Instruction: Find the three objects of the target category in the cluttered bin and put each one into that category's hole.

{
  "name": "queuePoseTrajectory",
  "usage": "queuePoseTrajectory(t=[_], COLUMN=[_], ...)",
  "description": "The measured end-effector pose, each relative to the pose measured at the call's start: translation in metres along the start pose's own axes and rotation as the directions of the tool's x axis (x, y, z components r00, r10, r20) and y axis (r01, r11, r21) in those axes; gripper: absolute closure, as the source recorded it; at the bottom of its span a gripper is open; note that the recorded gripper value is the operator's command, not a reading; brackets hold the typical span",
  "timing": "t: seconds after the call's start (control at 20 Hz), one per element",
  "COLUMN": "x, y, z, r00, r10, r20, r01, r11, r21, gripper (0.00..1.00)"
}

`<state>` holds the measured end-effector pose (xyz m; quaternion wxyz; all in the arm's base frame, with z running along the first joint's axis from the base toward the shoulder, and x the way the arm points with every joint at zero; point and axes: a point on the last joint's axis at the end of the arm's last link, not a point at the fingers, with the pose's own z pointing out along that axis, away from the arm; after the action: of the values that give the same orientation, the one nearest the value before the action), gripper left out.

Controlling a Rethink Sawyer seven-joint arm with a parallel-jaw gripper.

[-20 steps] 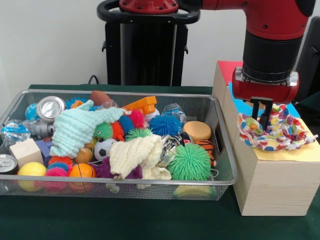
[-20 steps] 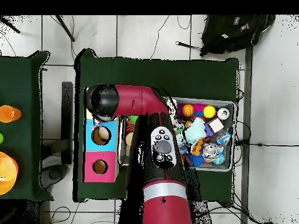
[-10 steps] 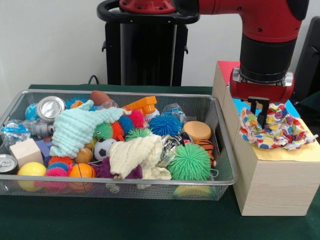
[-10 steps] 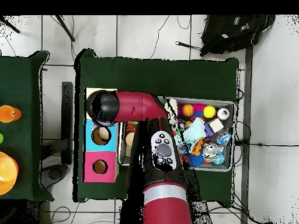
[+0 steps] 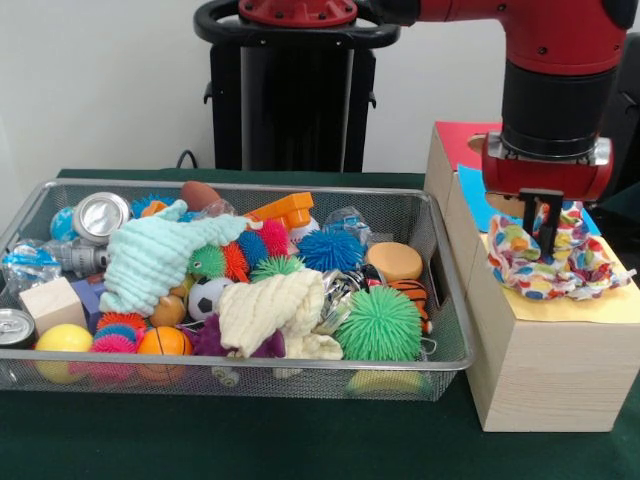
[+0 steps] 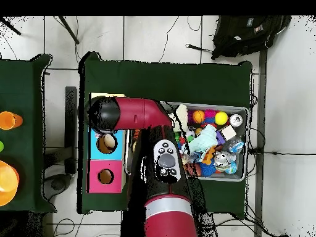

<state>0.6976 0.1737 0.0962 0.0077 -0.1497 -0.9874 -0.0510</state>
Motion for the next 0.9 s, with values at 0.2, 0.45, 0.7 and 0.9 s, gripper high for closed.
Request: queuePoseTrajectory(t=[0.2,0.45,0.7,0.9], x=[0.004,0.01,0.012,0.012], y=[0.007,0.019,0.024,0.024], z=[0.0,0.001,0.0,0.001], r00=[1.0,0.9998,0.9998,0.9998], r10=[-0.006,-0.018,-0.02,-0.019], r20=[-0.002,-0.005,-0.006,-0.008], r01=[0.006,0.018,0.02,0.019], r11=[1.0,0.9998,0.9997,0.9997], r21=[-0.003,-0.008,-0.012,-0.012], gripper=[1.0,1.0,1.0,1.0])
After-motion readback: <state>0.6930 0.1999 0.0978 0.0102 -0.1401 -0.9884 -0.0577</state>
